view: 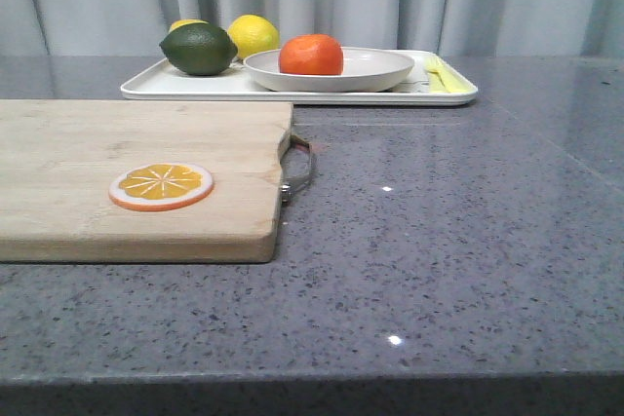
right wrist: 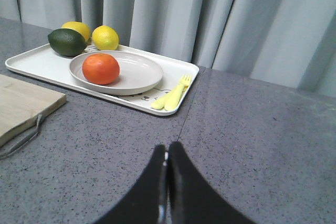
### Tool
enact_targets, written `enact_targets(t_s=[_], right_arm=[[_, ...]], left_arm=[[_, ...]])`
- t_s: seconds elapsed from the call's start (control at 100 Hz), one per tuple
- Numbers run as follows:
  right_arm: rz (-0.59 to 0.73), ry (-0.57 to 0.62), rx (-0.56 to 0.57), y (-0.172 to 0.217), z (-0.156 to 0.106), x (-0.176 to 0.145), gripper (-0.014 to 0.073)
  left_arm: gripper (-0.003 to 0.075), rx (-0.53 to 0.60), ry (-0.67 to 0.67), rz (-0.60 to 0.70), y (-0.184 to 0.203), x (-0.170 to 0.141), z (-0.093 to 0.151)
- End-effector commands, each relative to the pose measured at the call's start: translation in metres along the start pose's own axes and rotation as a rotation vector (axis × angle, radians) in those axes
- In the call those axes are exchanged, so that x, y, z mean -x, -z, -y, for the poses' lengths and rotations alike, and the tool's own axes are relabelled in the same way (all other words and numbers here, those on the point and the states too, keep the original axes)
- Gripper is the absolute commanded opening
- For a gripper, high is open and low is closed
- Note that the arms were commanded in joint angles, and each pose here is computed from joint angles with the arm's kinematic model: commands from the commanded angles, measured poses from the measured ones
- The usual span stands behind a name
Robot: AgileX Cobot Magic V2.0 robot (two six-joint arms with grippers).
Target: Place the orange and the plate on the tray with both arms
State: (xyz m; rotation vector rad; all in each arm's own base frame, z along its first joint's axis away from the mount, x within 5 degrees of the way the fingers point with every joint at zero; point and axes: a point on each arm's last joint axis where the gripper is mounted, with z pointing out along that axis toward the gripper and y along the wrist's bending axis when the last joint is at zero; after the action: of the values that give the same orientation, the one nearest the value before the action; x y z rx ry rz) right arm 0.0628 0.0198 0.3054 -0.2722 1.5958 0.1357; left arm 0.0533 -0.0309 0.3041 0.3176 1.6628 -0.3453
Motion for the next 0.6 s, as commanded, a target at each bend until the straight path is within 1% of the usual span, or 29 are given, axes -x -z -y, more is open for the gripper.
enact_targets(t_s=[0.0, 0.02, 0.04, 0.09, 0.12, 0.59], right_arm=[[0.088, 0.01, -0.042, 0.0012, 0.0042, 0.0142, -0.0103], [0.088, 0.01, -0.042, 0.0012, 0.0042, 0.0142, -0.0097], [0.088, 0.01, -0.042, 0.0012, 0.0042, 0.0142, -0.0097], [0.088, 0.01, -0.042, 0.0012, 0.0042, 0.0142, -0.0101], [0.088, 0.01, -0.042, 0.0012, 0.0042, 0.0142, -0.0101], [0.087, 0.01, -0.042, 0.0012, 0.0041, 0.0142, -0.0101]], left_arm=[[0.0215, 0.022, 0.027, 0.082, 0.0023, 0.0144, -0.0015], [0.0168, 0.022, 0.027, 0.082, 0.0023, 0.0144, -0.0015], [0.0137, 0.022, 0.027, 0.082, 0.0023, 0.0144, -0.0015], [0.0019, 0.022, 0.027, 0.082, 0.0023, 0.0144, -0.0015], [-0.002, 0.022, 0.027, 0.082, 0.0023, 0.0144, -0.0015], [-0.002, 0.023, 0.025, 0.084, 0.0023, 0.0145, -0.0016]])
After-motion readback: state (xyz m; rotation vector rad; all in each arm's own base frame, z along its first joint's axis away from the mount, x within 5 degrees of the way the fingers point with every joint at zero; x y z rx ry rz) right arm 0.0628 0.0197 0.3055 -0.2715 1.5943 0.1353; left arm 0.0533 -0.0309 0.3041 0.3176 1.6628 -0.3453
